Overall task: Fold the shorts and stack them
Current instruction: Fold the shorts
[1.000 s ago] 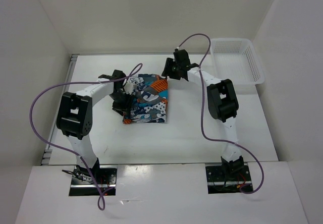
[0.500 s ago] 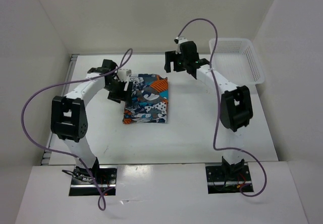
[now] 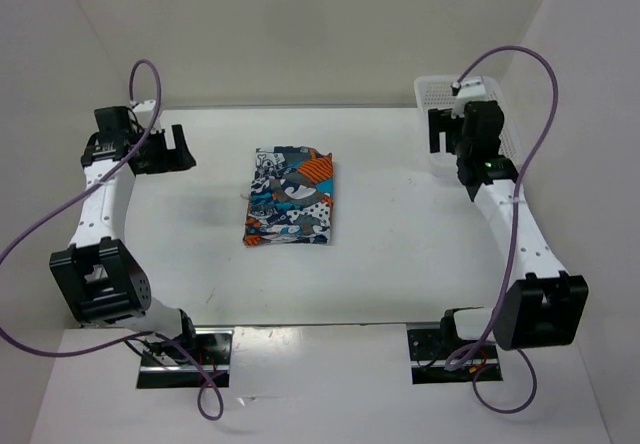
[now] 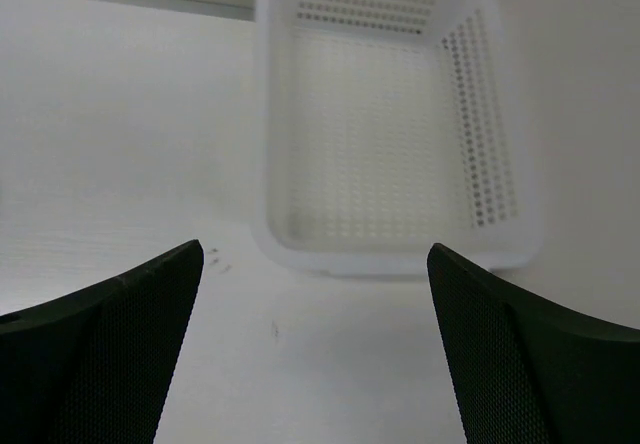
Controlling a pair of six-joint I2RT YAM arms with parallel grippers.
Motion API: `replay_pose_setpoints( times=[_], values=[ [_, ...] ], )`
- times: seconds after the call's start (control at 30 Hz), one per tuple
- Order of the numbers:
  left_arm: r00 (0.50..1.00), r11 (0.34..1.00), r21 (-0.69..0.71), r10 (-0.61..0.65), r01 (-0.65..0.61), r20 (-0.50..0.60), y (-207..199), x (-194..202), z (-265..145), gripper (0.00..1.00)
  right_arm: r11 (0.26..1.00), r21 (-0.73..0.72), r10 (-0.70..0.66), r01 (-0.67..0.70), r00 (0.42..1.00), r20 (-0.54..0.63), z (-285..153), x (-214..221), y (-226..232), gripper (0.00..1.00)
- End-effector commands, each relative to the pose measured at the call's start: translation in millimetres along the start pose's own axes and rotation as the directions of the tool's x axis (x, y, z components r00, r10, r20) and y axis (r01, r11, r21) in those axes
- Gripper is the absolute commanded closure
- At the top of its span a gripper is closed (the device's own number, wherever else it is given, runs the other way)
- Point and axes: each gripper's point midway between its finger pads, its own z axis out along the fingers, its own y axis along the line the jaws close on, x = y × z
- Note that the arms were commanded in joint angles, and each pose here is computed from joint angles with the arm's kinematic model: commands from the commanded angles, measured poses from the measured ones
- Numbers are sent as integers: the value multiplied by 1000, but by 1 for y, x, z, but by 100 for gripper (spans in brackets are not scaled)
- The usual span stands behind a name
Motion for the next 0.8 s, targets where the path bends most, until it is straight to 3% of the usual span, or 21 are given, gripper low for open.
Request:
replay_pose_setpoints(
  times=[0.0, 0.17, 0.4, 0.77],
  values=[
    [996, 999, -45, 21, -18, 84, 8, -6, -16, 0, 994, 113, -14, 0, 992, 124, -31, -20, -35, 3],
    [993, 988, -152, 26, -7, 119, 27, 3, -28, 0, 993, 111, 25, -38, 992, 122, -48, 2, -41, 3],
    [986, 920, -392, 49, 19, 162, 65, 6, -48, 0, 994, 101, 27, -40, 991, 128, -67, 21, -38, 1],
    [984, 923, -384, 53, 17, 170, 59, 20, -55, 0, 998, 47, 35, -41, 991, 126, -77, 37, -26, 1]
  ],
)
